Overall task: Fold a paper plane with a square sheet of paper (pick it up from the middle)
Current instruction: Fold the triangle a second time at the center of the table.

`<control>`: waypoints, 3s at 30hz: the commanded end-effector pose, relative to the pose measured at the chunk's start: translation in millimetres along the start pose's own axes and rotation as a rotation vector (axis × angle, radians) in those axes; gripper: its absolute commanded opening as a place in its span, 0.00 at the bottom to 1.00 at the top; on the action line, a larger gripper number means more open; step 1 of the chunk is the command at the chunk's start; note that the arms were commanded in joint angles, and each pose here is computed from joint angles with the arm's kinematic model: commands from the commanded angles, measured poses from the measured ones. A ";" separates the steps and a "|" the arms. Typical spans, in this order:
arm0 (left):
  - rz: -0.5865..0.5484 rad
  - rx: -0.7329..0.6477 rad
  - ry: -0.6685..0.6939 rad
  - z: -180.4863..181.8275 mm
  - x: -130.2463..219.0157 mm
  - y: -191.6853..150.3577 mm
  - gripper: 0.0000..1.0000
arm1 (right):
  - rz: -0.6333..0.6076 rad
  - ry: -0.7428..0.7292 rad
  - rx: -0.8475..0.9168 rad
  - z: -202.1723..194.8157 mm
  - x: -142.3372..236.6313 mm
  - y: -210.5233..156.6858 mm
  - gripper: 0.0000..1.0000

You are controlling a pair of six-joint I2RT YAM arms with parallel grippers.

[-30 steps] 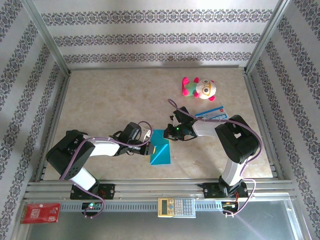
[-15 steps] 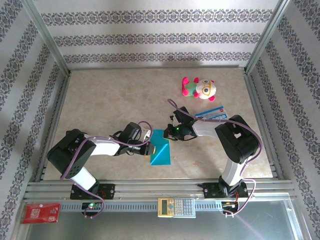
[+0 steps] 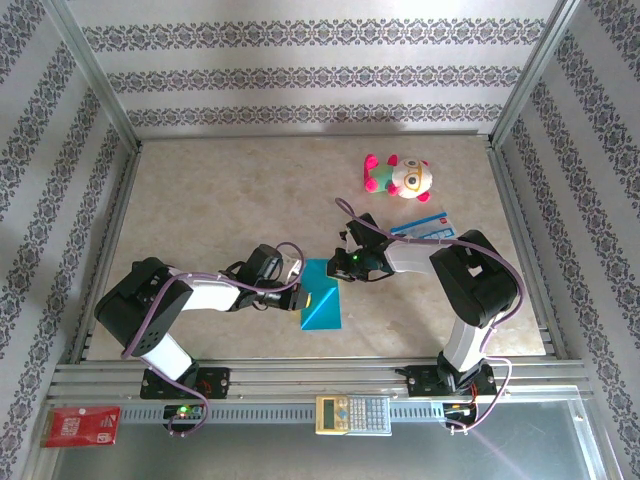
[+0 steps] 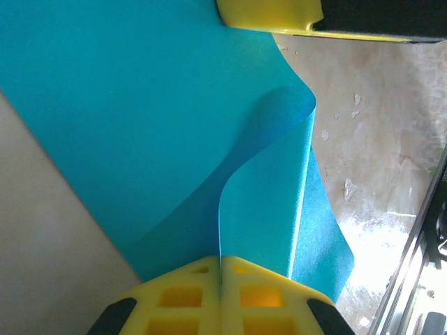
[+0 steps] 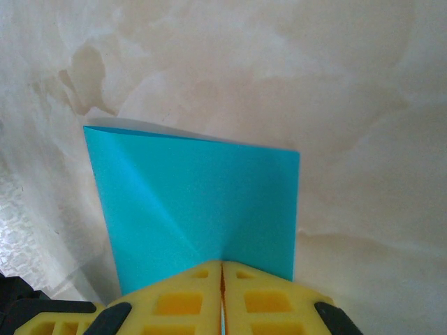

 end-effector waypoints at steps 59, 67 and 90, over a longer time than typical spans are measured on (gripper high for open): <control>0.027 0.045 0.044 16.9 -4.8 -12.4 0.00 | 0.065 -0.093 -0.025 -23.0 -10.3 -21.0 0.10; 0.038 0.058 0.078 26.1 -4.9 -18.1 0.00 | 0.042 -0.058 -0.005 -9.6 -4.6 -7.8 0.14; 0.040 0.108 0.161 45.5 -5.3 -25.4 0.00 | -0.115 0.081 -0.018 36.7 55.8 -14.7 0.15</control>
Point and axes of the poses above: each hand's point on the last joint's axis, 136 mm out from that joint toward the fingers, its own x axis back along the fingers, its own z axis along the line the jaws close on, y = z × x, the point moved 1 cm from there along x, back along the fingers, and after that the axes turned 12 degrees about x, right-handed, at the moved point
